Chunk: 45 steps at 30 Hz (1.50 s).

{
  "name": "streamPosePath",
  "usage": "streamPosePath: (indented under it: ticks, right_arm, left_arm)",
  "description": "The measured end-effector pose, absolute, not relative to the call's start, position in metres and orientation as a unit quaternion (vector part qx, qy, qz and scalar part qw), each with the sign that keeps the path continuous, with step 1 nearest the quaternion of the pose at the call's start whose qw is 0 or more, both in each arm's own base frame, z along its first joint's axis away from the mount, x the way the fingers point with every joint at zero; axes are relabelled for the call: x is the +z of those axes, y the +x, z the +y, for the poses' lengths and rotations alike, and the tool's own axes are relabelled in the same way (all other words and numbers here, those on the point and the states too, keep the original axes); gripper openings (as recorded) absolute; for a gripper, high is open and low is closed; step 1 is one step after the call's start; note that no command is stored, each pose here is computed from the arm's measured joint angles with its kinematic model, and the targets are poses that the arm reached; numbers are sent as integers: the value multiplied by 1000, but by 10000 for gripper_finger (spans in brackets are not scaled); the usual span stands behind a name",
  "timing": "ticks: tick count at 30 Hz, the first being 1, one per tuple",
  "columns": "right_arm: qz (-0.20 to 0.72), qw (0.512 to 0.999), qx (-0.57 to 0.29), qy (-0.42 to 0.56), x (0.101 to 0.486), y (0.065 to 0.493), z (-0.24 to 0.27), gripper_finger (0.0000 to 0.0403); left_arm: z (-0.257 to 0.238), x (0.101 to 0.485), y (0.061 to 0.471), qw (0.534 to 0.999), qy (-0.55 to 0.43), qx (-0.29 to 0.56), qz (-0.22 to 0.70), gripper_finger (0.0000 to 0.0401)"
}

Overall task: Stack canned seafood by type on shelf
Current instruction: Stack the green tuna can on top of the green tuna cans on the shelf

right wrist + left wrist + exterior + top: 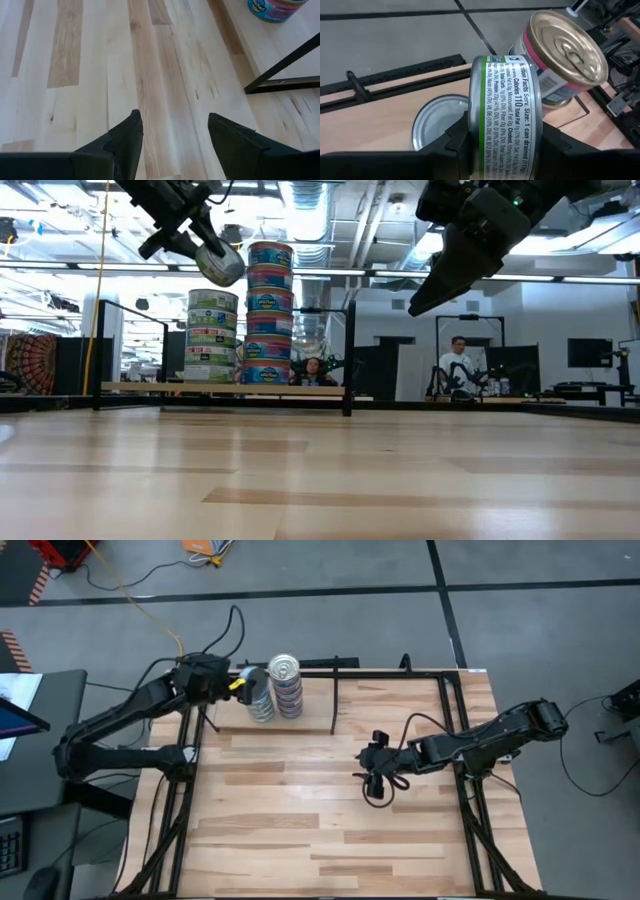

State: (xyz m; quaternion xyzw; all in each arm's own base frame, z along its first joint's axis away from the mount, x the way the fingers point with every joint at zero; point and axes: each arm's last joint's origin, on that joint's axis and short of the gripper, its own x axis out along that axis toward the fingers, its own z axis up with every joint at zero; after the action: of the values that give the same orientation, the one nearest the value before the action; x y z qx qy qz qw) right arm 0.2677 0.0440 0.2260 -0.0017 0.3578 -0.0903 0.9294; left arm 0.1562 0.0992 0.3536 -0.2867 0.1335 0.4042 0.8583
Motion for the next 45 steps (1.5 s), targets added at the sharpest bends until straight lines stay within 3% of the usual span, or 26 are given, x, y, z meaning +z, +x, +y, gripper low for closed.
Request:
streamPosePath:
  ticks: [9,22,26,32,45]
  right_arm:
    - [357,930,-90,-1,226,268,44,253]
    - [353,931,-90,1,227,268,44,253]
    - [352,932,-91,1,227,269,44,253]
    - [350,932,-90,1,227,269,44,253]
    - [351,932,-90,1,227,269,44,253]
  left_arm:
    - [103,351,160,858,-291,401,137,139]
    - [103,349,158,847,-293,419,145,201]
    - [106,349,156,847,-294,418,147,187]
    - [114,349,150,846,-313,406,145,129]
    - [138,351,132,861,-354,341,132,138]
